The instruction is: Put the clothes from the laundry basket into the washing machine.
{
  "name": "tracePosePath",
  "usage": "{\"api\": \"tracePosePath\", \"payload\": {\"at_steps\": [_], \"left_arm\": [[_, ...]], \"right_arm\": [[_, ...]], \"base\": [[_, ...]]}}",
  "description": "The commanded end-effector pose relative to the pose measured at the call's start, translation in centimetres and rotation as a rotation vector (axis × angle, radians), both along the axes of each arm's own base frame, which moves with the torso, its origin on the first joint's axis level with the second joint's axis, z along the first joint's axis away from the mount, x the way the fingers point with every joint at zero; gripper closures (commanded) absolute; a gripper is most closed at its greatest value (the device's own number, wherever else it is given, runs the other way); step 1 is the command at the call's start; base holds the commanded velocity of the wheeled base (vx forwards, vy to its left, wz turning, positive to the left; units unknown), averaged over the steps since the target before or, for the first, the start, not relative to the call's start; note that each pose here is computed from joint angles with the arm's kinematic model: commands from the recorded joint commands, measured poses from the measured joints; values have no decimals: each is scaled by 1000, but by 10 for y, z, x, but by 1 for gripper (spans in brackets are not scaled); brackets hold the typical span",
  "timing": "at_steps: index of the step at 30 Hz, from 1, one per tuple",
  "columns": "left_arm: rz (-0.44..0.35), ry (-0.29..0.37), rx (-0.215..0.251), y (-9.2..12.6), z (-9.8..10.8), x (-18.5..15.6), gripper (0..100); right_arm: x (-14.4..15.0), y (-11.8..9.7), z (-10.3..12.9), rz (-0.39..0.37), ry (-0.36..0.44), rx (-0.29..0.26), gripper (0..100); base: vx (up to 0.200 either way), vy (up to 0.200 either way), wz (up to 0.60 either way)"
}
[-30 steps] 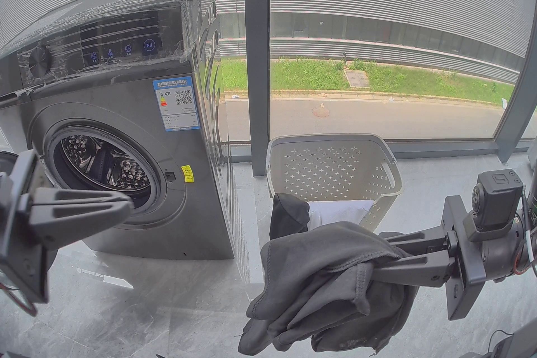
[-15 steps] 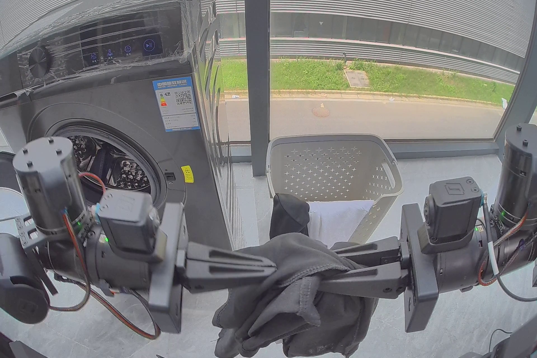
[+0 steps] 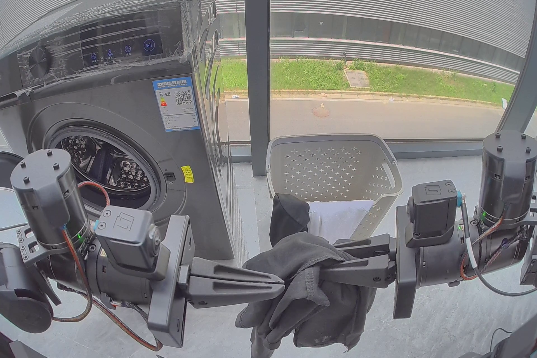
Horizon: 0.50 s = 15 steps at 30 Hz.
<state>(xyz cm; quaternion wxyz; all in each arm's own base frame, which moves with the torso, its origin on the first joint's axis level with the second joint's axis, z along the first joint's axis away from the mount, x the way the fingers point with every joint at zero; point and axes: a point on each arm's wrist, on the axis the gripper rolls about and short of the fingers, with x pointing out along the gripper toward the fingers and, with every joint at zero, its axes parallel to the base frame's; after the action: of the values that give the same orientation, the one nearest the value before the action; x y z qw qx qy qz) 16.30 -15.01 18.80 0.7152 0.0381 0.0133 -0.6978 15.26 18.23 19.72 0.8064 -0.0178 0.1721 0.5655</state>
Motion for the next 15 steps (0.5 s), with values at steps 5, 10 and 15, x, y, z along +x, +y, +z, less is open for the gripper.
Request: {"api": "tracePosePath", "payload": {"at_steps": [5, 10, 15], "left_arm": [[-2, -1, 1, 13, -4, -16, 100], [22, 54, 47, 13, -20, -9, 100], [54, 70, 57, 13, -27, 3, 100]], "right_arm": [[4, -3, -2, -20, 7, -7, 100], [1, -3, 0, -6, 2, 1, 100], [-5, -1, 4, 18, -10, 15, 100]], "base": [[0, 0, 0], [0, 0, 0], [0, 0, 0]]}}
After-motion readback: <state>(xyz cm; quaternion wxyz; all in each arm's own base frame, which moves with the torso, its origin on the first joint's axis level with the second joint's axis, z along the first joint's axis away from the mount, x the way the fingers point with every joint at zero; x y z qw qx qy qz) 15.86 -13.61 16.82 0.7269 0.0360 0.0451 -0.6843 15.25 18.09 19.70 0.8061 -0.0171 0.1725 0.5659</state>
